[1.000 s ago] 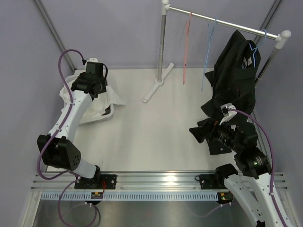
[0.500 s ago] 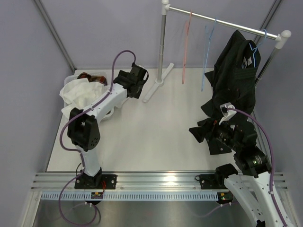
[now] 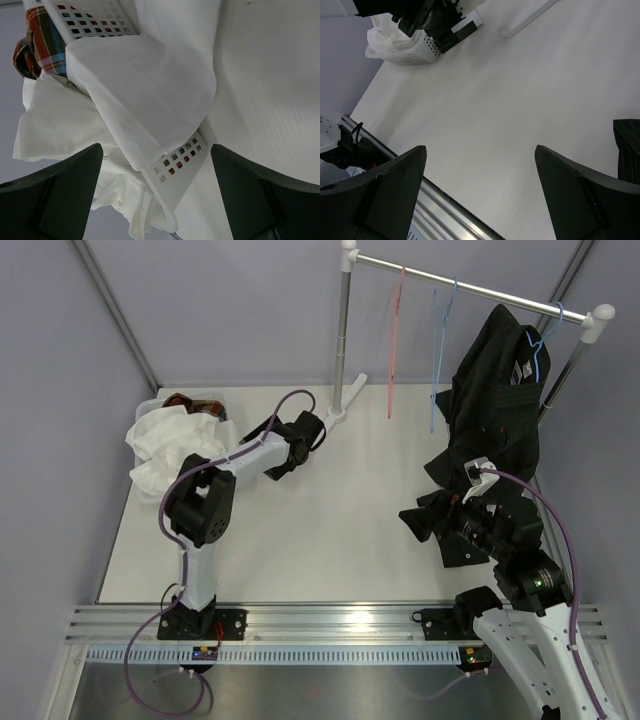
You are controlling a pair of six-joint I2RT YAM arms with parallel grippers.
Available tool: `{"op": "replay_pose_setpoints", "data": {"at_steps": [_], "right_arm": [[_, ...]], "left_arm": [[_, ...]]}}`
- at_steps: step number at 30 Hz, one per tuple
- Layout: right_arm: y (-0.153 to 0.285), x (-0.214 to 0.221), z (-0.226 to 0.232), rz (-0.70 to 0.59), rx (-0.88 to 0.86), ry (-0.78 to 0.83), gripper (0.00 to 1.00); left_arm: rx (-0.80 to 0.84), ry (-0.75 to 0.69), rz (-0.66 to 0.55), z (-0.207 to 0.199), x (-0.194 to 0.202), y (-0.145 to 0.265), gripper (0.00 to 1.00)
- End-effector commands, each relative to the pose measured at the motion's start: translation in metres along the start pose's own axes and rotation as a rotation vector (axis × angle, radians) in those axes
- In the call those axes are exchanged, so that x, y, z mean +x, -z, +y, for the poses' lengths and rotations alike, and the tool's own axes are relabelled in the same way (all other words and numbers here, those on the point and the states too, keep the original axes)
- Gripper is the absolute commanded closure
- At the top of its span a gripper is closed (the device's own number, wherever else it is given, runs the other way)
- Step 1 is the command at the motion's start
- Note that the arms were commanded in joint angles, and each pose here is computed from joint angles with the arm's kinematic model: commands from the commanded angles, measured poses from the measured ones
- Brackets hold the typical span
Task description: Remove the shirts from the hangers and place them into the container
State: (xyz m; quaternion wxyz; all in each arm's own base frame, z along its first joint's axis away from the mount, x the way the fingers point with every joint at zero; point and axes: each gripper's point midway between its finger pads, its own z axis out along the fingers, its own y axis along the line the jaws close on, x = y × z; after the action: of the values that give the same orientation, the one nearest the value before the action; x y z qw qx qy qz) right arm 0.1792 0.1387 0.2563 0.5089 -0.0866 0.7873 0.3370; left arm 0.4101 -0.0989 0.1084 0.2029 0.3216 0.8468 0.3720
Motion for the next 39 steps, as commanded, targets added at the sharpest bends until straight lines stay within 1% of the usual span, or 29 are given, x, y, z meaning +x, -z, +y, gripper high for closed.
{"op": "replay_pose_setpoints", "data": {"at_steps": [1, 16, 27, 39], "right_arm": [[-0.001, -0.003, 0.002, -0.011, -0.014, 0.001, 0.01], [-0.005, 0.000, 0.003, 0.011, -0.024, -0.008, 0.01], [-0.005, 0.000, 0.004, 0.013, -0.030, -0.008, 0.01], [-0.006, 0.001, 0.004, 0.017, -0.036, -0.008, 0.01]], "left_arm": [[-0.041, -0.102, 0.016, -0.001, -0.003, -0.005, 0.05], [-0.114, -0.268, 0.105, -0.011, 0.005, -0.027, 0.15], [-0.127, -0.303, 0.133, -0.013, 0.009, -0.038, 0.17], [-0.151, -0.331, 0.175, -0.017, 0.019, -0.051, 0.24]]}}
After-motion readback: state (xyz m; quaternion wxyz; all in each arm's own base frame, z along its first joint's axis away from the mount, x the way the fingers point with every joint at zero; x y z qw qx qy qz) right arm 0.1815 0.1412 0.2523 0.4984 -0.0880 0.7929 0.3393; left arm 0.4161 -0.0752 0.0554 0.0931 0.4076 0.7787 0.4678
